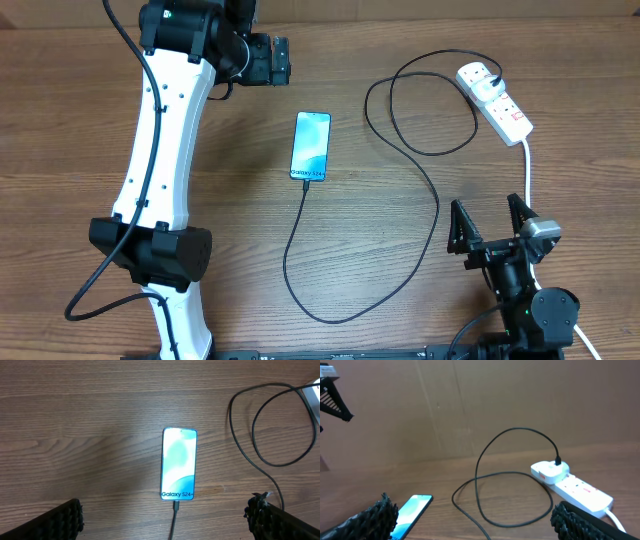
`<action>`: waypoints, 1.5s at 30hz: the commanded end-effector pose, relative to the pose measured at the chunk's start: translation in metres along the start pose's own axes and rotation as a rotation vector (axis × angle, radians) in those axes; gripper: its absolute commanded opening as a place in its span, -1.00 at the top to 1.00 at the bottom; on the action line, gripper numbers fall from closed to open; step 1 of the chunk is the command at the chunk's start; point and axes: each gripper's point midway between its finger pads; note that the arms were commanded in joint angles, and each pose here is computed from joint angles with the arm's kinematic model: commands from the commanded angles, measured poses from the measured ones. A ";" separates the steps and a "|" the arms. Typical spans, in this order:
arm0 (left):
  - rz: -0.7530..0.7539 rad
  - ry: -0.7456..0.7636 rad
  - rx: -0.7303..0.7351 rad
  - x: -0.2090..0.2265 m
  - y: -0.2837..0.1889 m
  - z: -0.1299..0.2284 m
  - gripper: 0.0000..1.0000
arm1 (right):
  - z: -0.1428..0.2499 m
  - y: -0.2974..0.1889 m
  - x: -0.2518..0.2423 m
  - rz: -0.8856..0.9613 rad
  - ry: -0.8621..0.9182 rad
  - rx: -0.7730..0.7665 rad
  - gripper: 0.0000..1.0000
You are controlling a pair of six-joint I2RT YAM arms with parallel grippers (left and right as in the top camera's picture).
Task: Plug charger to phone and switch on socket
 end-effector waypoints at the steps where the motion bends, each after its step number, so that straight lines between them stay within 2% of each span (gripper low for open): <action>1: -0.010 -0.014 0.010 0.004 0.005 0.001 -1.00 | 0.003 0.002 -0.001 -0.016 -0.033 -0.026 -1.00; 11: -0.010 -0.014 0.010 0.004 0.005 0.001 -0.99 | 0.010 0.007 -0.006 -0.020 -0.039 -0.067 -1.00; 17: -0.010 -0.014 0.010 0.004 0.005 0.001 -1.00 | 0.034 0.007 -0.019 0.035 -0.043 0.027 -1.00; 27: -0.010 -0.014 0.010 0.004 0.005 0.001 -0.99 | 0.033 0.007 -0.022 0.055 -0.095 0.024 -1.00; 33: -0.010 -0.014 0.010 0.004 0.005 0.001 -0.99 | 0.033 0.007 -0.023 0.058 -0.192 0.026 -1.00; 45: -0.010 -0.014 0.010 0.004 0.005 0.001 -1.00 | 0.033 0.007 -0.024 0.065 -0.189 0.025 -1.00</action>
Point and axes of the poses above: each gripper's point midway between its finger pads, its own y axis out along the fingers, its own x axis along the line the jaws close on, z = x × y, and after that the axes turned 10 degrees about y, right-handed
